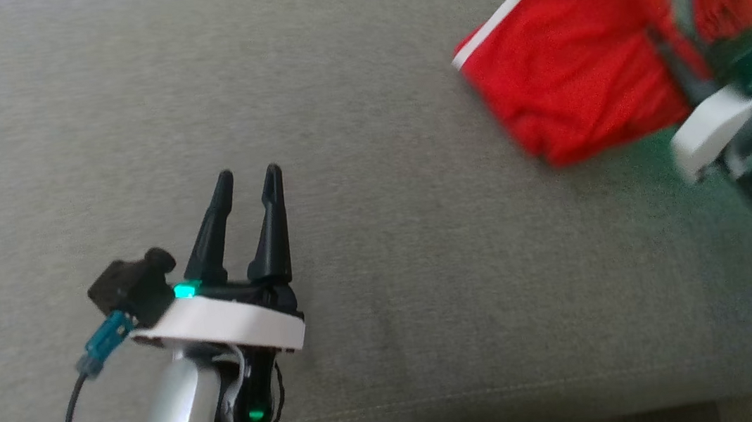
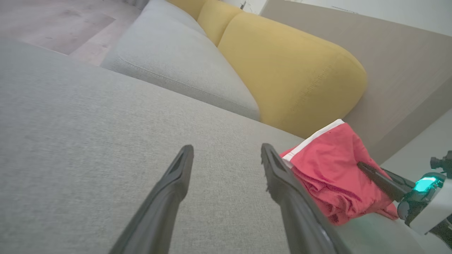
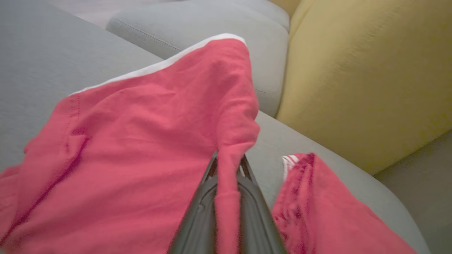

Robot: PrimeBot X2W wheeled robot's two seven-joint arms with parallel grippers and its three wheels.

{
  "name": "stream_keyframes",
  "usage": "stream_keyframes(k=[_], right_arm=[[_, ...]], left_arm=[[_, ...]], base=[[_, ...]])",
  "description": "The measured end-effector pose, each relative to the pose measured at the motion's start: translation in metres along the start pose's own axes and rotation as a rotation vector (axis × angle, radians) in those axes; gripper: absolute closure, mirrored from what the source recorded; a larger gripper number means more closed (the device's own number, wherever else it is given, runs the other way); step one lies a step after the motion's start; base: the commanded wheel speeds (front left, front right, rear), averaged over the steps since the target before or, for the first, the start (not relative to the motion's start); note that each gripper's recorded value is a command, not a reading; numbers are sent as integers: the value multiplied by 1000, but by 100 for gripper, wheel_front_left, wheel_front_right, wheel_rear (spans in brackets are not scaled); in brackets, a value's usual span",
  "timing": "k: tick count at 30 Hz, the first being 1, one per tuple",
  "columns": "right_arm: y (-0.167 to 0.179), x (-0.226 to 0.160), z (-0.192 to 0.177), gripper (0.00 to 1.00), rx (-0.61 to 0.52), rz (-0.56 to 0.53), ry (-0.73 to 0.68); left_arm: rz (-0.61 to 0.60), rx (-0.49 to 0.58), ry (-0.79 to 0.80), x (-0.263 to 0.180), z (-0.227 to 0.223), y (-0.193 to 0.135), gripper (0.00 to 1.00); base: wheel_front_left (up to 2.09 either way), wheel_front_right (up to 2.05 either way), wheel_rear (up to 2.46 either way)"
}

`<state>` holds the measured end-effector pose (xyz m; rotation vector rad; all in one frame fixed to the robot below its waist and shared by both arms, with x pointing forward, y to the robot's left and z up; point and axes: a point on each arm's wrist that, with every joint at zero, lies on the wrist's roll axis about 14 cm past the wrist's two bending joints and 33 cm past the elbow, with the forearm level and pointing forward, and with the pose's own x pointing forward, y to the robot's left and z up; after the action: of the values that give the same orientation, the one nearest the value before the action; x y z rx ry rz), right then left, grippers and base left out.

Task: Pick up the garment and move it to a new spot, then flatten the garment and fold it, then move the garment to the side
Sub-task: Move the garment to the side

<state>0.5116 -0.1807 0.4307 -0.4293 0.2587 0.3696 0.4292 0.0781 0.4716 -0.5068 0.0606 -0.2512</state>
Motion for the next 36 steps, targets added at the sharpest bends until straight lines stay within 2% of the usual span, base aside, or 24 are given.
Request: stream_keyframes(k=[1,2,8,15,19,30,31,32,36], right_arm=[[-25,-3,-5,100,-13,-45,24],[-25,-3,-5,100,-13,-45,24],[-99,-21,-36,100,26,-215,121],[-149,-43,-65,100,101,-374,212],[-163,-53,-84,100,156,-443,271],[-164,-53,-106,100,203,-496,342],[-163,-52,-108,81,213,-498,349],[-161,-52,-109,2,226,-499,352],[-157,-50,-106,0,265,-504,344]], left_arm=[[-25,-7,12,9,-6,-5,0],[-25,-7,12,9,-6,-5,0],[-107,-12,49,36,-27,-22,0],[-146,-26,69,54,-42,-29,0],[-154,-31,85,57,-50,-30,0],[-145,-34,100,58,-56,-24,0],[-143,-33,101,57,-56,-23,0],[-142,-31,101,57,-56,-22,0],[-142,-26,96,57,-53,-23,0]], base=[[0,0,0],[0,0,0],[0,0,0],[0,0,0],[0,0,0],[0,0,0],[0,0,0],[0,0,0],[0,0,0]])
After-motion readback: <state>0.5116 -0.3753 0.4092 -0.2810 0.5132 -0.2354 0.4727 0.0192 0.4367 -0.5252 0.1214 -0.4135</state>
